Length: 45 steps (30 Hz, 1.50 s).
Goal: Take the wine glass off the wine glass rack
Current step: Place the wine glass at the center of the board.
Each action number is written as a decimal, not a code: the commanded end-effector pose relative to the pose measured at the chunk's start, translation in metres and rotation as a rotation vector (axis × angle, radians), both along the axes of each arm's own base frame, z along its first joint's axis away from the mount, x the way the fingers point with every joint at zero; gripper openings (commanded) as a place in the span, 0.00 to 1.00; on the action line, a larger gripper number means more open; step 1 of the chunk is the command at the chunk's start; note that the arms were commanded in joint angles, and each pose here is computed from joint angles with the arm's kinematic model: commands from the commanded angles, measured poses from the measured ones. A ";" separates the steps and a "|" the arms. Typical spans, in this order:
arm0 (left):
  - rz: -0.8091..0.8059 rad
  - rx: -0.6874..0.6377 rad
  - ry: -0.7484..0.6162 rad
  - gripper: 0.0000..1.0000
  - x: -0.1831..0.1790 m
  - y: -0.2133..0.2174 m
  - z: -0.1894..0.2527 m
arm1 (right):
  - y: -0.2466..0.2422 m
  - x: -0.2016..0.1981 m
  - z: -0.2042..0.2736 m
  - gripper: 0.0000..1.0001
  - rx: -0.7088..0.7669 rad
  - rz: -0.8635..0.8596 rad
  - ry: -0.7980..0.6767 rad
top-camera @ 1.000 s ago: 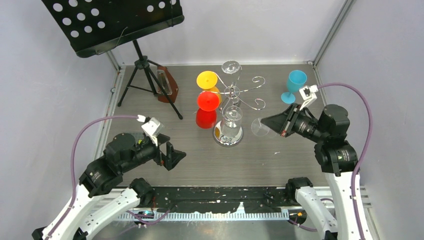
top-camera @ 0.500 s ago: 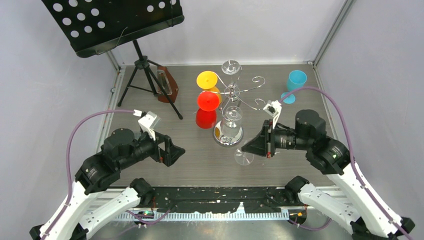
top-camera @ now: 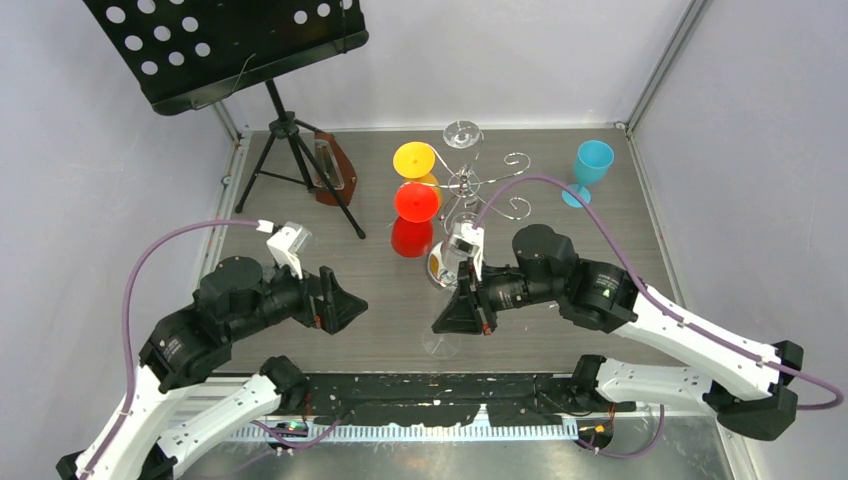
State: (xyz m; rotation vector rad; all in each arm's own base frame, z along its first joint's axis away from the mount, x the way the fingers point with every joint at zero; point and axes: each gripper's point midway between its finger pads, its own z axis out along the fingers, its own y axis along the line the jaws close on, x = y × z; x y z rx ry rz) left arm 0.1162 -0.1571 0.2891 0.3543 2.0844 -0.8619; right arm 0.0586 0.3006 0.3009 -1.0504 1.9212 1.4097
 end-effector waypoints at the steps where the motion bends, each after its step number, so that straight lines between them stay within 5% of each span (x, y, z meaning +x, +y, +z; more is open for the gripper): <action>1: -0.006 -0.097 0.067 0.99 -0.012 -0.005 0.016 | 0.022 0.000 0.056 0.06 0.154 0.044 -0.171; 20: -0.145 -0.519 0.338 0.99 -0.041 -0.044 0.054 | 0.063 -0.022 0.092 0.06 0.238 0.194 -0.544; 42: -0.263 -0.637 0.347 0.99 -0.046 -0.058 0.065 | 0.106 -0.038 0.104 0.06 0.344 0.221 -0.921; 45: -0.271 -0.646 0.351 0.91 -0.047 -0.059 0.065 | 0.109 -0.035 0.104 0.06 0.334 0.198 -0.940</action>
